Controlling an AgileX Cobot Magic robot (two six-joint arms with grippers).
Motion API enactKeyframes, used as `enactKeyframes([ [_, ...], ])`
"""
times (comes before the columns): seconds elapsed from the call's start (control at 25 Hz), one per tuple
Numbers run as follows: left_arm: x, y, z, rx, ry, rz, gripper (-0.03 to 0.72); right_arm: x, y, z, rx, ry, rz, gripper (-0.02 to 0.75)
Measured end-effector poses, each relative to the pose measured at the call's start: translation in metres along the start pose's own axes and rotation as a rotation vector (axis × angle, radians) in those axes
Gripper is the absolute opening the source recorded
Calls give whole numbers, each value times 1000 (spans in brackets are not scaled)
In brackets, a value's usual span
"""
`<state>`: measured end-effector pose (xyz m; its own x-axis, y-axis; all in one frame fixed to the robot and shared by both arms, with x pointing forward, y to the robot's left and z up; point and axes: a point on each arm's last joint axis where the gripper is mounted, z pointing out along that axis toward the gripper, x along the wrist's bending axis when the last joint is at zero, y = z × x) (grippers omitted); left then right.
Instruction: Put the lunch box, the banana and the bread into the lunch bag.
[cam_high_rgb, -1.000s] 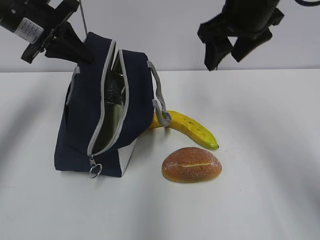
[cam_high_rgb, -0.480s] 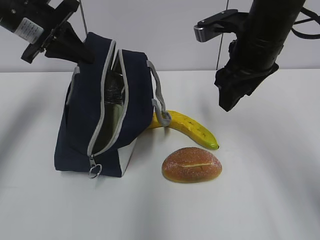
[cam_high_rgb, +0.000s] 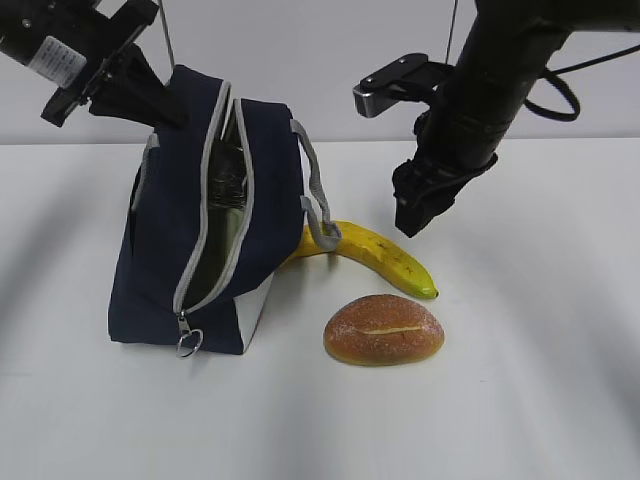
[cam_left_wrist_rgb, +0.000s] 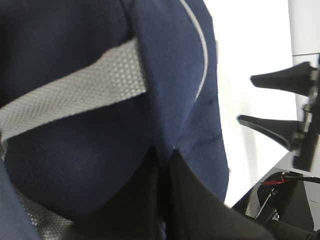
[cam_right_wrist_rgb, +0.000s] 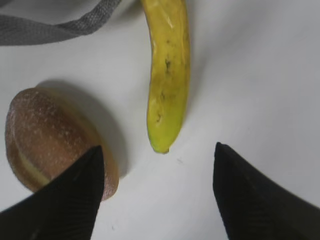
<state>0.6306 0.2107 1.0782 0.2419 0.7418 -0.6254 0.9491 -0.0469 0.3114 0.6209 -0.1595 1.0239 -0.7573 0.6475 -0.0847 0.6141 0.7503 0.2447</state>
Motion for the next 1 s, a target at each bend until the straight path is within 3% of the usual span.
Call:
enactKeyframes([
  [0.36, 0, 0, 0, 1, 3, 1, -1, -7, 8, 64, 17, 31, -8, 506],
  [1.0, 2, -1, 0, 7, 22, 9, -1, -20, 33, 120, 2, 70, 8, 506],
])
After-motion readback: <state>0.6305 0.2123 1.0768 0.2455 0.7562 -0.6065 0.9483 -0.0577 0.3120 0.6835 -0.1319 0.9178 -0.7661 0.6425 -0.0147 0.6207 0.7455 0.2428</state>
